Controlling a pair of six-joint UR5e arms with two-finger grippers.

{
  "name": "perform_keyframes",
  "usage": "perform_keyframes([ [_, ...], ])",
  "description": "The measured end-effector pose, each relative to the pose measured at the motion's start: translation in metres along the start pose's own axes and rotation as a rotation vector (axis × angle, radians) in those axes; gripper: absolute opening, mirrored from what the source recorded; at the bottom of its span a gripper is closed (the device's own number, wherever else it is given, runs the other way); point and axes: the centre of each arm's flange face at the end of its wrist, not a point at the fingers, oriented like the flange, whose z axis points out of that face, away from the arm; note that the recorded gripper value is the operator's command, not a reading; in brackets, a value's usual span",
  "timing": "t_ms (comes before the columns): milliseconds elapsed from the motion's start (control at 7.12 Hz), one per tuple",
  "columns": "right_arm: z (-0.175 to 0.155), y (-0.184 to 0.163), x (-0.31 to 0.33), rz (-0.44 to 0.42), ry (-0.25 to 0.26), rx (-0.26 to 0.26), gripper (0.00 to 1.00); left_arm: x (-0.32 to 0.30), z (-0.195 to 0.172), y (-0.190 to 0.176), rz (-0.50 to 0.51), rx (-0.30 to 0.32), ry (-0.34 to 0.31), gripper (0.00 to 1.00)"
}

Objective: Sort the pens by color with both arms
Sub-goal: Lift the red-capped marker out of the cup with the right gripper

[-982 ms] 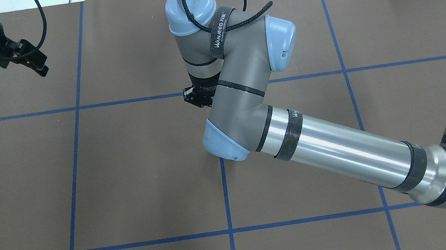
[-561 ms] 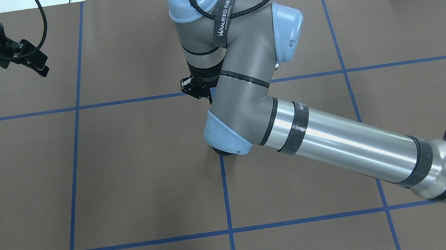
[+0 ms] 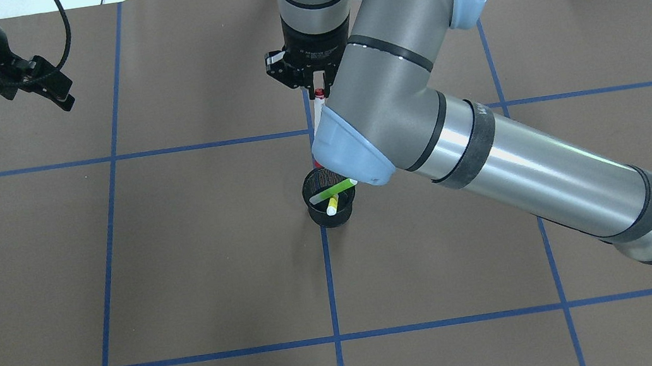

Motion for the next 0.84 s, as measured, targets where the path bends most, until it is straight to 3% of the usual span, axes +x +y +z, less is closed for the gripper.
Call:
perform_keyframes([
  [561,-0.019,-0.033,0.019,-0.003,0.052,0.266,0.0,0.004,-0.004,0.001,-0.012,0.007,0.007,0.99],
  [842,0.0,-0.058,0.024,0.081,0.066,0.417,0.0,0.004,-0.005,0.002,-0.012,0.008,0.007,0.99],
])
